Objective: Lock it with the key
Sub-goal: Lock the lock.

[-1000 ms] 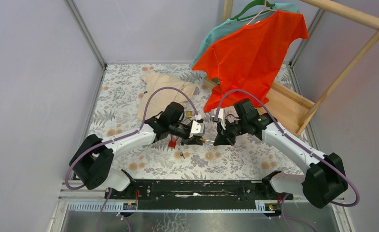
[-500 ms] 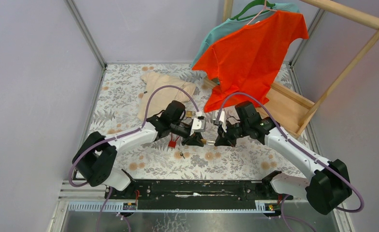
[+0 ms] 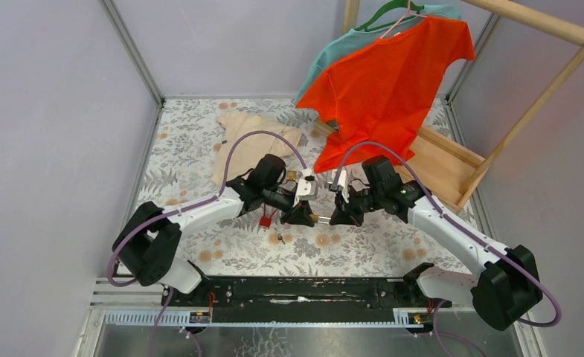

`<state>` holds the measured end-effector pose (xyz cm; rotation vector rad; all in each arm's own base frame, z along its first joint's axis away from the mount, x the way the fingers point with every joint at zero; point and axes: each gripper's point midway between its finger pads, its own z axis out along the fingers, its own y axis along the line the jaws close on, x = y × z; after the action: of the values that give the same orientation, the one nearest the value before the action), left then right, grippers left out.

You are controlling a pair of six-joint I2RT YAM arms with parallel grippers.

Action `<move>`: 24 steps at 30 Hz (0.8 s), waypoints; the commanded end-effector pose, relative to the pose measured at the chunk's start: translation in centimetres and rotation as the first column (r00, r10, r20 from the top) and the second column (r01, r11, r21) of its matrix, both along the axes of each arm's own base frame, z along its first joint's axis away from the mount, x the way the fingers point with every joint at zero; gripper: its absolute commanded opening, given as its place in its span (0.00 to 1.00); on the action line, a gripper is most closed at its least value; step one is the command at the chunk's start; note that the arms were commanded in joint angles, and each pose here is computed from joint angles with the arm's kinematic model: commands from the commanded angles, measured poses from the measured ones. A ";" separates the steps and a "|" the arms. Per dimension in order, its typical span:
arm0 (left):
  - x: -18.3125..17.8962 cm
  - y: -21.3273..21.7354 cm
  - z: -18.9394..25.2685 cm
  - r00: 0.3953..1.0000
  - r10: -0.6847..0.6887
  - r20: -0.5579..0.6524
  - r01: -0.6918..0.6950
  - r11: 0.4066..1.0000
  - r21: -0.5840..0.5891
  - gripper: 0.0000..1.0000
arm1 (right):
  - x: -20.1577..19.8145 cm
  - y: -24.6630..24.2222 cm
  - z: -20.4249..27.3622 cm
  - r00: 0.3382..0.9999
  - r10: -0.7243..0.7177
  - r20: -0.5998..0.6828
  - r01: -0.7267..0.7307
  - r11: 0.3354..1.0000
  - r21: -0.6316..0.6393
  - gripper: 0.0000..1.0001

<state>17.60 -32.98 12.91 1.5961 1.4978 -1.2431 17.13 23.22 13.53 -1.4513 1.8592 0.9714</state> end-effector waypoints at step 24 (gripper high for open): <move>-0.8 -2.0 4.7 0.999 -0.053 0.000 0.052 0.982 -0.179 0.00 | 2.8 6.2 6.7 0.976 0.031 0.217 -0.081 0.971 0.223 0.00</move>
<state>17.18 -32.41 12.25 1.4752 1.6619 -1.3364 17.17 24.87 12.87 -1.4109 1.9165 1.0038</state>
